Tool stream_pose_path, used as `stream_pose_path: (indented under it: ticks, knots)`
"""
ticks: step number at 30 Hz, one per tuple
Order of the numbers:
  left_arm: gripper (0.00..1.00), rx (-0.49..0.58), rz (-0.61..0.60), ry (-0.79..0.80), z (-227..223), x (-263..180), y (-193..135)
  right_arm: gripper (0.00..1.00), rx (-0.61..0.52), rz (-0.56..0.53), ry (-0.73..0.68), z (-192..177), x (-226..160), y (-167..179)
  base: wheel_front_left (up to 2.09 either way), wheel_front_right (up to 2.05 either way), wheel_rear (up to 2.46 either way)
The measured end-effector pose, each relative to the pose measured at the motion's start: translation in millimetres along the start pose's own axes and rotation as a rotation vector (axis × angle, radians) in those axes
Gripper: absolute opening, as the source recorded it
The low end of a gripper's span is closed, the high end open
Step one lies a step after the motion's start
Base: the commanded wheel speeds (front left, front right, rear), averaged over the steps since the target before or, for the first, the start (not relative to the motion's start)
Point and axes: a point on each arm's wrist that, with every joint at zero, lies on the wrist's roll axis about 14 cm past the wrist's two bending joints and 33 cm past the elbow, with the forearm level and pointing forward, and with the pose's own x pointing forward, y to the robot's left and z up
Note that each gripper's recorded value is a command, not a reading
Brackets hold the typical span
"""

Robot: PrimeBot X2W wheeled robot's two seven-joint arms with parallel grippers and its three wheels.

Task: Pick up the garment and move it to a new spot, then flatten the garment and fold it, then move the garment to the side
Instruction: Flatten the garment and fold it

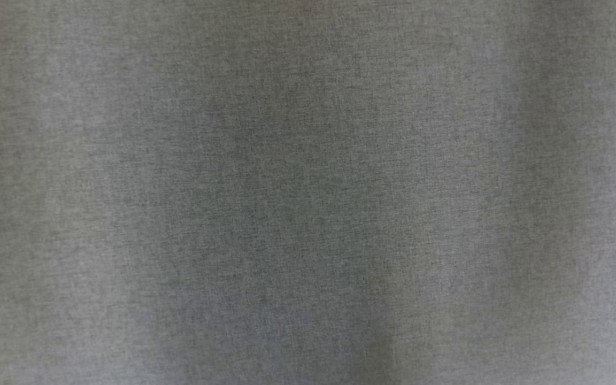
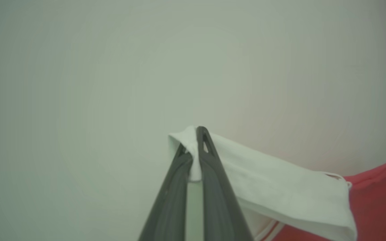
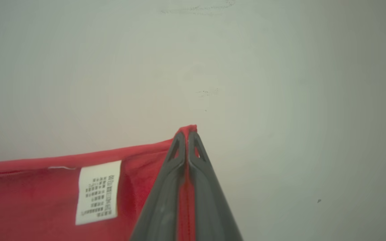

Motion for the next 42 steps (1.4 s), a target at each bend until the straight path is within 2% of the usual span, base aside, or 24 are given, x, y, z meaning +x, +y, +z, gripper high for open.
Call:
stream_pose_path:
  ticks: [7, 16, 20, 26, 33, 42]
  knots:
    - [0.00, 0.010, 0.001, -0.024, 17.2, 5.5, 0.0, 0.00, 0.009, -0.023, -0.014, 8.4, 1.1, -7.6, 0.00, 0.00, 0.00]
    - [0.00, -0.075, -0.006, 0.021, -22.3, -7.9, -8.2, 0.00, 0.053, -0.034, 0.042, -28.9, -11.9, -9.0, 0.00, 0.00, 0.00]
    - [0.00, -0.154, 0.017, 0.026, -37.5, -22.5, -6.7, 0.00, 0.086, -0.023, 0.067, -44.3, -27.6, -3.5, 0.00, 0.00, 0.00]
    - [0.00, -0.236, 0.019, 0.057, -58.1, -54.1, -14.5, 0.00, 0.116, 0.011, 0.130, -72.9, -66.9, 7.6, 0.00, 0.00, 0.00]
    - [0.00, -0.274, 0.015, 0.079, -61.2, -97.5, -30.3, 0.00, 0.173, 0.029, 0.174, -87.0, -123.9, 7.1, 0.00, 0.00, 0.00]
    - [0.00, -0.350, 0.111, 0.130, -60.1, -188.2, -46.0, 0.00, 0.216, 0.041, 0.242, -99.1, -214.1, 0.4, 0.00, 0.00, 0.00]
